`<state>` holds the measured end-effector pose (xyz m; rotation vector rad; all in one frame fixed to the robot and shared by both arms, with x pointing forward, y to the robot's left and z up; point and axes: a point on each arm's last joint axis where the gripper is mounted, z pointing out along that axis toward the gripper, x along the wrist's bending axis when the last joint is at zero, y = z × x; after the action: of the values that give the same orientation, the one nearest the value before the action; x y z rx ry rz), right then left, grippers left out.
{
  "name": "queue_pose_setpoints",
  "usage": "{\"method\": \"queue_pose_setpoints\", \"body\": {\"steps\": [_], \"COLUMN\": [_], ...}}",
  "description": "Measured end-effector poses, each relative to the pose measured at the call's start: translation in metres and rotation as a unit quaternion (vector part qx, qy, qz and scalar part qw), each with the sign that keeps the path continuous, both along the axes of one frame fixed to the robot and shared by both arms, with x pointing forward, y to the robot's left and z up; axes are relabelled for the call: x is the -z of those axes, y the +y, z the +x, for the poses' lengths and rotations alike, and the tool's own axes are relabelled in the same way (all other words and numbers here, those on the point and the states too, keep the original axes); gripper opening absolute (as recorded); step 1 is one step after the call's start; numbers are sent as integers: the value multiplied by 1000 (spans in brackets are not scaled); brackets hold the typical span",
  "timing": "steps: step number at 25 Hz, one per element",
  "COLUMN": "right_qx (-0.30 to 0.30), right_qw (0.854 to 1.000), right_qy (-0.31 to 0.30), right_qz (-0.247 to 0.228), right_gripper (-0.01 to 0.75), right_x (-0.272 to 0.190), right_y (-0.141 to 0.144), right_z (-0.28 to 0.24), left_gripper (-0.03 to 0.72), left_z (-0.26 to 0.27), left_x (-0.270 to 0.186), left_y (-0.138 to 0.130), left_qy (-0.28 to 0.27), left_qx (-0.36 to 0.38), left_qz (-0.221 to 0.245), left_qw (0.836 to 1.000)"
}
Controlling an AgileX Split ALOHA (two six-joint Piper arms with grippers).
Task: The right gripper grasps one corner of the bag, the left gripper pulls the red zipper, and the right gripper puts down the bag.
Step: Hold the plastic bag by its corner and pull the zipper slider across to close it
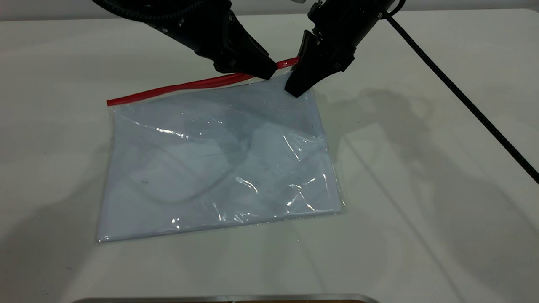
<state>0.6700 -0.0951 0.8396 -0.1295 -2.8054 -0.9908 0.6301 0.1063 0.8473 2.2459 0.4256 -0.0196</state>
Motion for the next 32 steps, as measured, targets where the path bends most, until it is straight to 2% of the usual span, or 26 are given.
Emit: {"method": "queue_pose_setpoints", "body": {"steps": [2, 8, 11, 20, 24, 32], "right_qx": [0, 0, 0, 2, 22, 88], "right_qw": [1000, 1000, 1000, 1000, 1000, 995], "right_qy": [0, 0, 0, 1, 11, 39], "right_qz": [0, 0, 0, 0, 4, 23], "right_gripper": [35, 35, 35, 35, 35, 35], "right_x": [0, 0, 0, 0, -1, -4], "right_y": [0, 0, 0, 0, -7, -48], "right_z": [0, 0, 0, 0, 4, 19], "left_gripper": [351, 134, 59, 51, 51, 50], "left_z": [0, -1, -1, -1, 1, 7], "left_x": [0, -1, -1, -1, -1, -2], "left_y": [0, -1, -1, -1, 2, 14], "left_qy": [0, -1, -1, -1, 0, -1], "left_qx": [4, 5, 6, 7, 4, -9], "left_qz": [-2, -9, -10, -10, -9, -5], "left_qw": [1000, 1000, 1000, 1000, 1000, 1000]}}
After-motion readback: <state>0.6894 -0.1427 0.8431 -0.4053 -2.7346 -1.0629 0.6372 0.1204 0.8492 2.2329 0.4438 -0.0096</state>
